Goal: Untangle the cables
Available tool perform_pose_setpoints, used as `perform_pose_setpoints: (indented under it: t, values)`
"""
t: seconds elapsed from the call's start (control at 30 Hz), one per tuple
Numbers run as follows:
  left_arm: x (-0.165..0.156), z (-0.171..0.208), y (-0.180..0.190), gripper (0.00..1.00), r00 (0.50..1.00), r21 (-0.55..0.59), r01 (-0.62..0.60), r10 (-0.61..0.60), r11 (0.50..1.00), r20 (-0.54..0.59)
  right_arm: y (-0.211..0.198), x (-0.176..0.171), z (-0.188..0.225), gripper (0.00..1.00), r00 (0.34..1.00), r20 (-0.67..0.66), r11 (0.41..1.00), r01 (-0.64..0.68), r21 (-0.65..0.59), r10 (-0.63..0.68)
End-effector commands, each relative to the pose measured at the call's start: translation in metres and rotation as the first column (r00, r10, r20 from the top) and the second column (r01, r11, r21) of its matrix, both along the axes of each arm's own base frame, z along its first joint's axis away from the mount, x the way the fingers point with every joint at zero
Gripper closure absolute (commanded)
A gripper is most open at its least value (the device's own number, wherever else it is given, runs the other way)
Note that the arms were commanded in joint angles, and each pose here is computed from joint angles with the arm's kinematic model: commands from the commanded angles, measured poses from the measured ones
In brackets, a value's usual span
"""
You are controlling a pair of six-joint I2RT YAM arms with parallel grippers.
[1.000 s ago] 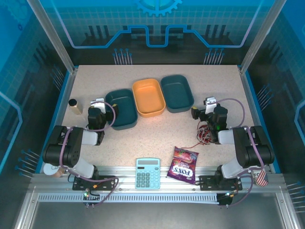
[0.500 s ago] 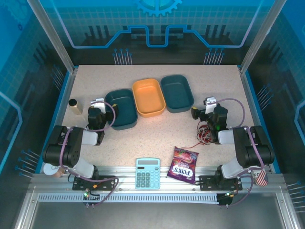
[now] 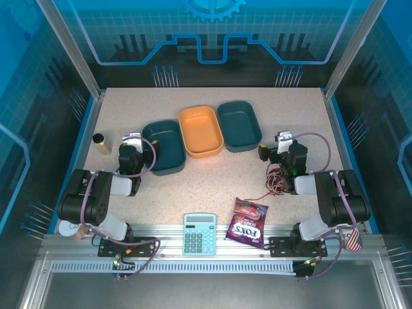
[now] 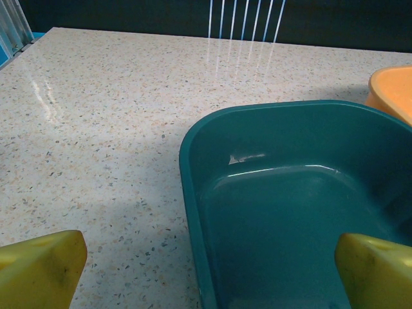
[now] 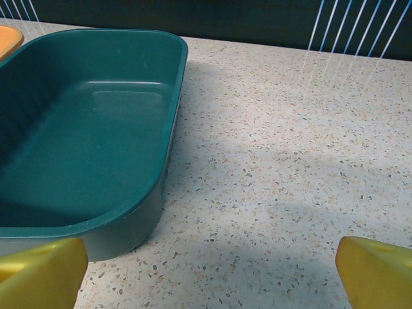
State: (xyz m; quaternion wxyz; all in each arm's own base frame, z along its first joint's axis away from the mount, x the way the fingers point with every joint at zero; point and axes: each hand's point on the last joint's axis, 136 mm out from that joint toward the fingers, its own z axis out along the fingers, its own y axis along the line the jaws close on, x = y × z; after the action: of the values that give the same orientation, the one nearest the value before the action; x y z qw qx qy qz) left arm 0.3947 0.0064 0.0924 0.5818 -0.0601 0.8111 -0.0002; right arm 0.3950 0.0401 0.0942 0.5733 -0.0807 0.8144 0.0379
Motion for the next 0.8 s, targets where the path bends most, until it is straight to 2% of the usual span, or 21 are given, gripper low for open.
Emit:
perform_pose_setpoints:
  t: [0.0, 0.17, 0.37, 0.47, 0.6, 0.77]
  values:
    - [0.004, 0.004, -0.006, 0.01, 0.999, 0.011, 0.032, -0.032, 0.999, 0.009, -0.005, 0.004, 0.005, 0.0, 1.0, 0.015, 1.0, 0.016, -0.015, -0.016]
    - [0.002, 0.007, 0.0, 0.01, 1.0, 0.005, 0.0, 0.0, 1.0, 0.014, -0.009, 0.002, 0.009, 0.0, 0.999, 0.032, 0.999, 0.043, -0.017, -0.042]
    - [-0.004, 0.03, 0.007, 0.01, 0.999, 0.006, -0.043, 0.043, 0.999, 0.024, -0.017, 0.002, 0.029, 0.0, 0.996, 0.006, 0.996, 0.091, -0.023, -0.091]
    - [-0.01, 0.047, 0.009, 0.01, 0.998, -0.004, -0.056, 0.056, 0.998, 0.031, -0.026, -0.001, 0.041, 0.0, 0.988, -0.011, 0.987, 0.157, -0.021, -0.157]
    - [-0.024, 0.073, 0.011, 0.01, 0.995, -0.089, -0.095, 0.097, 0.992, 0.025, -0.038, -0.012, 0.051, 0.0, 0.963, -0.089, 0.966, 0.256, 0.02, -0.254]
    - [-0.05, 0.097, 0.009, 0.01, 0.991, -0.231, -0.13, 0.136, 0.964, 0.012, -0.051, -0.047, 0.059, 0.0, 0.896, -0.224, 0.916, 0.4, 0.039, -0.382]
